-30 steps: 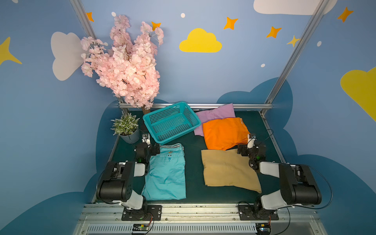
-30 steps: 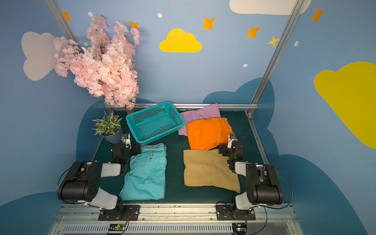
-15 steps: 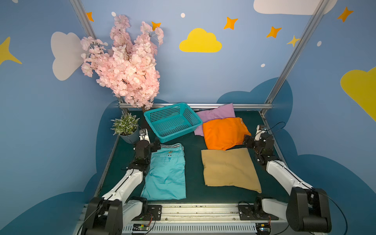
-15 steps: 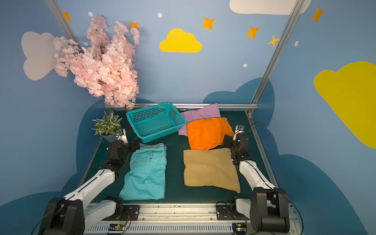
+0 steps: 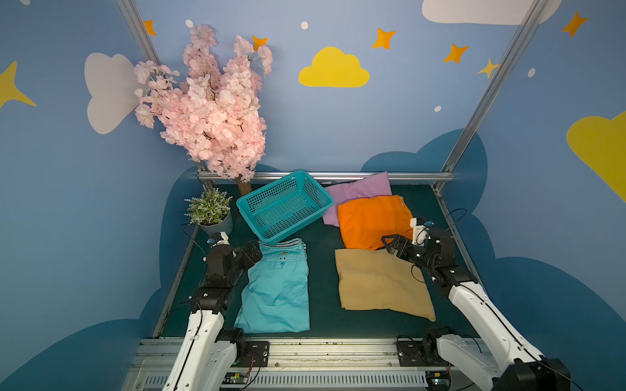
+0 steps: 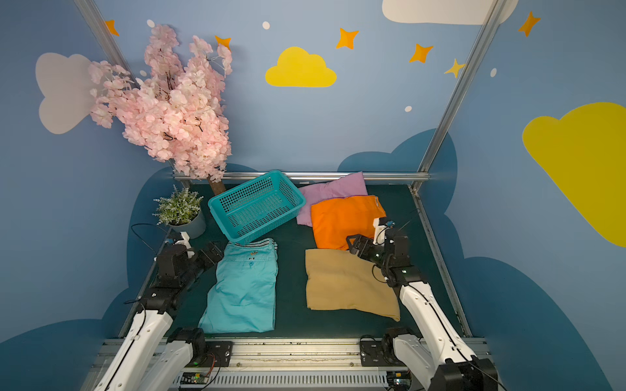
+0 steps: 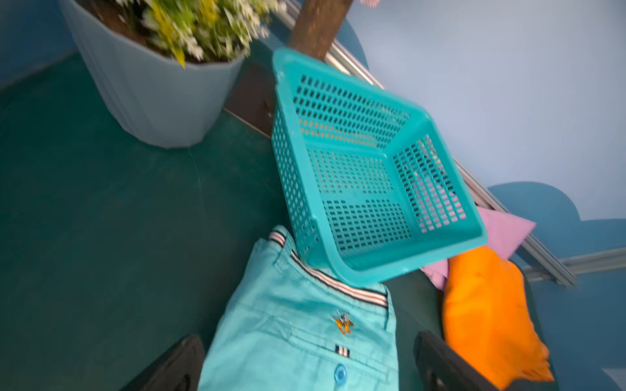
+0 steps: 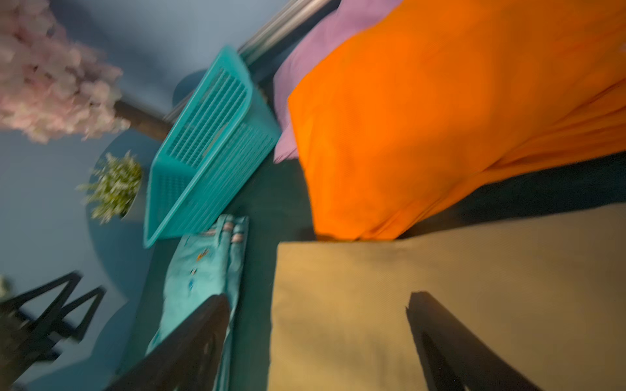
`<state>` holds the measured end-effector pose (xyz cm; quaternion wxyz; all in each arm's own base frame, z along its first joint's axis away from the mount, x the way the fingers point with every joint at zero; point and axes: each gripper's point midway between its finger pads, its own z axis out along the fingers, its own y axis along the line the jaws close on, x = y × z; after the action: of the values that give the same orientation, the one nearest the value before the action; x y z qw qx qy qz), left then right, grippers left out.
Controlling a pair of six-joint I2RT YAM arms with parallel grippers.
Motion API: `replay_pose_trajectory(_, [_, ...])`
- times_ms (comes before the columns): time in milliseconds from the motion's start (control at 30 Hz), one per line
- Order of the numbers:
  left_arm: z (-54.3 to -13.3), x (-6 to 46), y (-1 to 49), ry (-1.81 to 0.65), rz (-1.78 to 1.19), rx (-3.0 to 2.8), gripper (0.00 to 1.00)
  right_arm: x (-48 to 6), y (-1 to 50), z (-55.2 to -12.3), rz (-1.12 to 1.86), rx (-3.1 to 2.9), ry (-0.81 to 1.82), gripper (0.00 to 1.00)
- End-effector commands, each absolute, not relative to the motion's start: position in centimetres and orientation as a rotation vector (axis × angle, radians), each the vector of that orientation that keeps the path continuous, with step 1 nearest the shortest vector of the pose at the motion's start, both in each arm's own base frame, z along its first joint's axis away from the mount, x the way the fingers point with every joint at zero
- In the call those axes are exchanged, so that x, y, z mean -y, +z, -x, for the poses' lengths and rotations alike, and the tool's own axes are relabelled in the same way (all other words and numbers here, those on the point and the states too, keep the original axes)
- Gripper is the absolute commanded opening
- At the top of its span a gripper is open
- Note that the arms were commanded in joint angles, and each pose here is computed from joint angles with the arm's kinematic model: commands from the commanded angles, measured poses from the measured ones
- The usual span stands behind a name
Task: Put the folded long pants in the basket
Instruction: Move the long pant to the center of the board.
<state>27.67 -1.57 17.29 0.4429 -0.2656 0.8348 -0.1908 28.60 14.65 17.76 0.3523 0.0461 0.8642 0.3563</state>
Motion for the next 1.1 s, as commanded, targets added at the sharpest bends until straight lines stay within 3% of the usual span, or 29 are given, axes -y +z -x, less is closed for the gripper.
replay_pose_trajectory(0, [-26.1,3.5,16.8,-0.663,0.783,-2.196,1.0,-20.1,16.5,-23.6,-0.084,-2.377,1.187,0.86])
replay_pose_trajectory(200, [-25.7,6.5,19.1,-0.92,0.6,-2.307,0.95,-28.2,13.4,-17.5,0.074,-2.516,1.21,0.86])
replay_pose_trajectory(400, [-24.7,6.8,18.0,-0.889,0.526,-2.398,0.89,-34.2,9.9,-13.3,0.127,-2.66,1.247,0.85])
replay_pose_trajectory(733, [-24.7,6.2,18.5,-0.835,0.525,-2.343,0.88,-39.4,5.8,-8.6,0.264,-2.792,1.348,0.83])
replay_pose_trajectory(1067, [-25.0,6.2,18.0,-0.858,0.548,-2.367,0.88,-41.8,4.4,-7.9,0.293,-2.871,1.436,0.7])
